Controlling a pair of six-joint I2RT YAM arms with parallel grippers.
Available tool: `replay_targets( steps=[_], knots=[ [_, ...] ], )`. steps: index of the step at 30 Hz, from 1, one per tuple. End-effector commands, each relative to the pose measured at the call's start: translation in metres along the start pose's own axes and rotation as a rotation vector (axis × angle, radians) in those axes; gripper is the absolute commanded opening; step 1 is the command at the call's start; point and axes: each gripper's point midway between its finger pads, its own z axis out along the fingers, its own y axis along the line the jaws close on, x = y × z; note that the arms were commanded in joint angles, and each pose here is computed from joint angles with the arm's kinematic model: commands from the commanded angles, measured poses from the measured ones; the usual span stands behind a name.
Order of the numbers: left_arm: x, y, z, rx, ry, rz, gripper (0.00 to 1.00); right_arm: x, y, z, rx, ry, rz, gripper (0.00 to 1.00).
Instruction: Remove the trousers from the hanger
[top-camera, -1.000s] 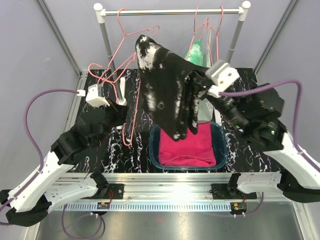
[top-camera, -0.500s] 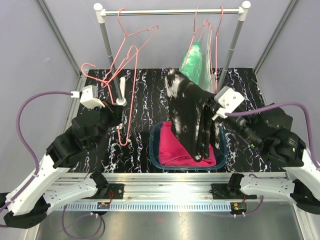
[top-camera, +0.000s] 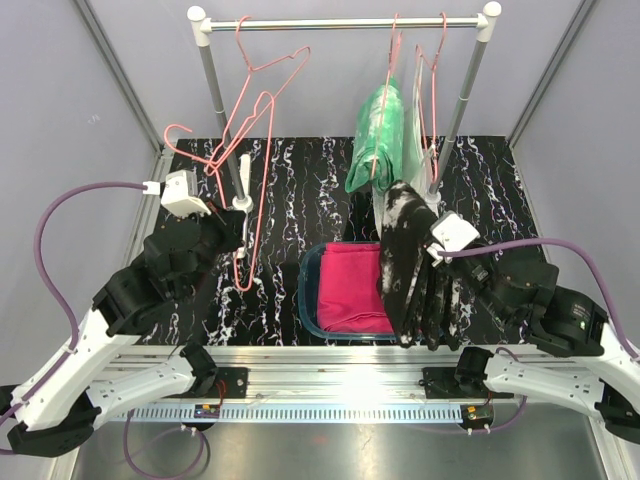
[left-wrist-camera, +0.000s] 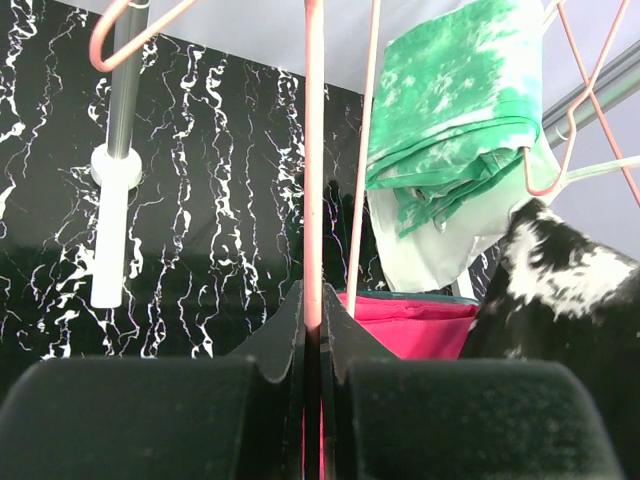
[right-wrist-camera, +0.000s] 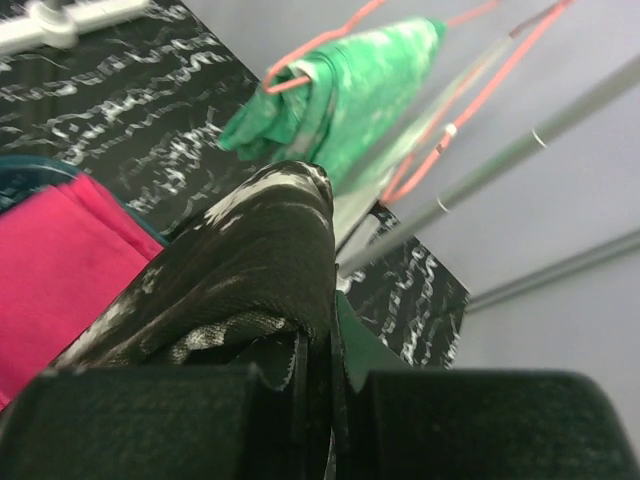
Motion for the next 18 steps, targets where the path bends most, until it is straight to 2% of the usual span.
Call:
replay_targets(
  steps=[1, 8, 12, 15, 18],
  knots=[
    [-0.02, -0.008, -0.001, 0.015, -0.06, -0.021, 0.0, -0.011, -0.051, -0.019, 0.222, -0.058, 0.067, 0.0],
    [-0.016, -0.008, 0.003, 0.014, -0.055, -0.013, 0.0, 0.0, -0.09, -0.051, 0.364, -0.064, 0.032, 0.0],
    [-0.013, -0.011, 0.007, 0.016, -0.048, -0.007, 0.0, 0.002, -0.1, -0.061, 0.389, -0.068, -0.02, 0.0],
    [-0.011, -0.013, 0.008, 0.024, -0.047, -0.011, 0.0, 0.004, -0.095, -0.058, 0.372, -0.068, -0.1, 0.0],
    [-0.009, -0.014, 0.009, 0.032, -0.046, -0.02, 0.0, 0.021, -0.069, -0.035, 0.327, 0.008, -0.182, 0.0]
  ],
)
